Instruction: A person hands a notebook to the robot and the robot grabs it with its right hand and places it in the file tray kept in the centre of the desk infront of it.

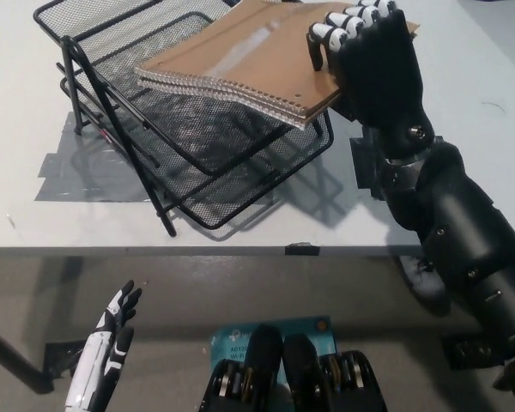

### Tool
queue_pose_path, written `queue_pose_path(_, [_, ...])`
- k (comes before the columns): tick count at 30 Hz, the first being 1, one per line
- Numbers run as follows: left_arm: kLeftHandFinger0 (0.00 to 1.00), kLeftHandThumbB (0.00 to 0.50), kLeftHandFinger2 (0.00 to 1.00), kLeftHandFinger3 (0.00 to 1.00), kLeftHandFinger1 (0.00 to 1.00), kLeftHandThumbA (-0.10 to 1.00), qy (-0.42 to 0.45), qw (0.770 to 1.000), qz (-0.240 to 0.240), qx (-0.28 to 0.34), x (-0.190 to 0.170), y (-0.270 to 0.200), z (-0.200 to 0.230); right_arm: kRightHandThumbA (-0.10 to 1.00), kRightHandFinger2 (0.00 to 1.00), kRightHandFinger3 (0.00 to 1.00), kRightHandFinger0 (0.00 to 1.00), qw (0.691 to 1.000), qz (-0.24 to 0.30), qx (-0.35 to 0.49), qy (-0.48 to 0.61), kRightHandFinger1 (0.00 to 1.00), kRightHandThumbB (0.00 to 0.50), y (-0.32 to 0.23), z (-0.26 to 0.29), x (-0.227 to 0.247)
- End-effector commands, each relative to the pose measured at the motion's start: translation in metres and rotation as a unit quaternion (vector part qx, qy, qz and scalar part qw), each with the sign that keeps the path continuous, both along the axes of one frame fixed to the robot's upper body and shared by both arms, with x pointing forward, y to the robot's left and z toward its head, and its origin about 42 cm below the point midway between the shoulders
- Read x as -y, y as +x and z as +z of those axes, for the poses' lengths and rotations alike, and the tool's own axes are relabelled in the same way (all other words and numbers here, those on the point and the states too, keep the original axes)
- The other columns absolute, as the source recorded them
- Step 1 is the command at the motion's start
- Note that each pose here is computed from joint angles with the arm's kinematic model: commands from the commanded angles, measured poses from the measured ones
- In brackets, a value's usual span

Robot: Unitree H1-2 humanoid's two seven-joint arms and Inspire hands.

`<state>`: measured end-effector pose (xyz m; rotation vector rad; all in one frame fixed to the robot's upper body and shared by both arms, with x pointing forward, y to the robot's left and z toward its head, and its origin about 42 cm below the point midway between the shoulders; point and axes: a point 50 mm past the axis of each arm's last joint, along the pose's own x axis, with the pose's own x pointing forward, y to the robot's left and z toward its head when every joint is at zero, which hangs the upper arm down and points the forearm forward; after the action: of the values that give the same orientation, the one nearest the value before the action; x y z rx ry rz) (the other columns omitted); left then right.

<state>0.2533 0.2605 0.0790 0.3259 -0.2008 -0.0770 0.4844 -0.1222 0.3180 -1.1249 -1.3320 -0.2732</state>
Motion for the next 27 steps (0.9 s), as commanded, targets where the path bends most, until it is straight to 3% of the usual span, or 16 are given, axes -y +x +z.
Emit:
queue_pose_path(1, [0.99, 0.311, 1.00, 1.00, 1.00, 1.00, 0.009, 0.999, -0.008, 0.034, -0.001, 0.001, 0.010, 0.81, 0.00, 0.30, 0.00, 0.994, 0.022, 0.087, 0.057, 0.00, 0.000, 0.001, 0.058, -0.024])
queue_pose_path(4, [0.99, 0.300, 1.00, 1.00, 1.00, 1.00, 0.013, 0.999, -0.010, 0.035, -0.002, 0.001, 0.012, 0.80, 0.00, 0.28, 0.00, 0.994, 0.024, 0.088, 0.062, 0.00, 0.000, 0.003, 0.064, -0.035])
queue_pose_path(6, [0.99, 0.298, 1.00, 1.00, 1.00, 1.00, 0.018, 0.999, -0.011, 0.037, -0.002, 0.001, 0.013, 0.80, 0.00, 0.11, 0.00, 0.994, 0.021, 0.084, 0.067, 0.00, 0.000, 0.005, 0.068, -0.042])
queue_pose_path(9, [0.99, 0.293, 1.00, 1.00, 1.00, 1.00, 0.018, 0.999, -0.012, 0.038, -0.001, 0.002, 0.013, 0.85, 0.00, 0.00, 0.00, 0.993, 0.015, 0.085, 0.076, 0.00, 0.000, 0.006, 0.072, -0.050])
queue_pose_path(13, [0.99, 0.303, 1.00, 1.00, 1.00, 1.00, 0.009, 0.999, -0.012, 0.040, -0.001, 0.002, 0.013, 0.91, 0.00, 0.02, 0.00, 0.993, 0.023, 0.077, 0.082, 0.00, 0.000, 0.010, 0.073, -0.063])
queue_pose_path(21, [0.96, 0.319, 1.00, 1.00, 1.00, 1.00, 0.012, 0.999, -0.009, 0.042, 0.001, 0.003, 0.013, 0.80, 0.01, 0.00, 0.00, 0.996, 0.032, 0.050, 0.071, 0.00, 0.000, 0.021, 0.060, -0.072])
queue_pose_path(22, [0.96, 0.318, 1.00, 1.00, 1.00, 1.00, 0.012, 0.999, -0.008, 0.042, 0.000, 0.004, 0.012, 0.77, 0.03, 0.06, 0.00, 0.996, 0.031, 0.045, 0.066, 0.00, 0.000, 0.025, 0.055, -0.072])
queue_pose_path(24, [0.96, 0.323, 1.00, 1.00, 1.00, 1.00, 0.013, 0.999, -0.008, 0.043, 0.000, 0.004, 0.013, 0.77, 0.01, 0.08, 0.00, 0.997, 0.027, 0.040, 0.061, 0.00, 0.000, 0.028, 0.052, -0.071])
queue_pose_path(27, [0.98, 0.350, 1.00, 1.00, 1.00, 1.00, 0.010, 0.999, -0.007, 0.042, 0.001, 0.006, 0.013, 0.66, 0.00, 0.00, 0.00, 0.998, 0.024, 0.031, 0.044, 0.00, 0.000, 0.036, 0.045, -0.067])
